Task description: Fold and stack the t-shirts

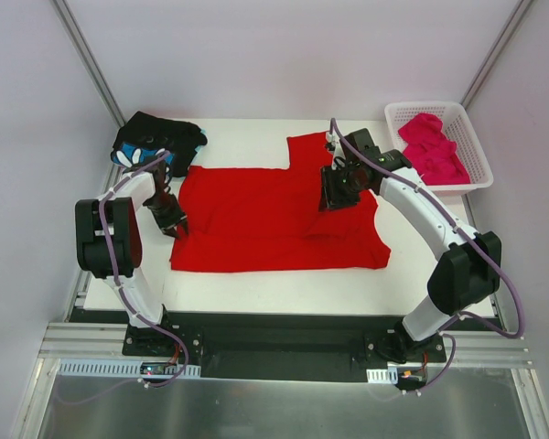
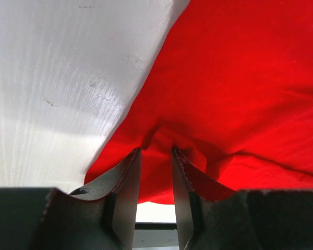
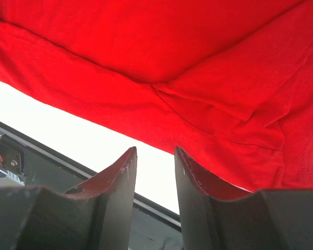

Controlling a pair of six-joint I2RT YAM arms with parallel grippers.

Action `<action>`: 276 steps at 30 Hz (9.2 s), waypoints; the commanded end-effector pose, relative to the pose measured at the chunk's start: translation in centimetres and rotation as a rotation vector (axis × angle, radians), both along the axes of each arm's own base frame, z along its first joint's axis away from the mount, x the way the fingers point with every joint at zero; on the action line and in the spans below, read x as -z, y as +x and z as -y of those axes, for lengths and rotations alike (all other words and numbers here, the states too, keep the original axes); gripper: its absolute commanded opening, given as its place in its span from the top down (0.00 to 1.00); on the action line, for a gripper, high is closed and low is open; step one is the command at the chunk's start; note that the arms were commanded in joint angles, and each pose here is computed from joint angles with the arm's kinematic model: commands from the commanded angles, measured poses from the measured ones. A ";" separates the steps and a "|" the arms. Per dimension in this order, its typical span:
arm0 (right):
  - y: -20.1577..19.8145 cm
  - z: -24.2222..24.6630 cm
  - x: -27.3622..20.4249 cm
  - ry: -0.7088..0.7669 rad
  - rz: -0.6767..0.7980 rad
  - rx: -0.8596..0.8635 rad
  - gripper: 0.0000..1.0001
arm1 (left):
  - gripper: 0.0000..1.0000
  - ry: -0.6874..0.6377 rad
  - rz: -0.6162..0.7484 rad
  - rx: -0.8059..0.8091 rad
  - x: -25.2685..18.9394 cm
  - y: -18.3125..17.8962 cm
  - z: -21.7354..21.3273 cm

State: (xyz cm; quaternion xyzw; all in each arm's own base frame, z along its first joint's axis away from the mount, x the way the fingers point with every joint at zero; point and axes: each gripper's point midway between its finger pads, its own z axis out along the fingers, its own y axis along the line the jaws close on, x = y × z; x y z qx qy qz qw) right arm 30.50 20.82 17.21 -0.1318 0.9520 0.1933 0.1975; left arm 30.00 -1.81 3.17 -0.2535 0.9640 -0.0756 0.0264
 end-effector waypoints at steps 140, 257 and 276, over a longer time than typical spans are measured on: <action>4.5 -10.6 5.7 0.539 -0.242 -0.377 0.59 | 0.01 -0.062 0.312 -0.186 -1.0 -5.6 5.1; -12.4 10.6 -5.6 0.088 0.127 0.415 0.66 | 0.16 0.232 0.759 1.192 -1.8 1.5 36.0; -13.0 9.6 -5.6 0.150 0.110 0.385 0.66 | 0.18 0.388 0.837 1.113 -1.6 3.3 35.8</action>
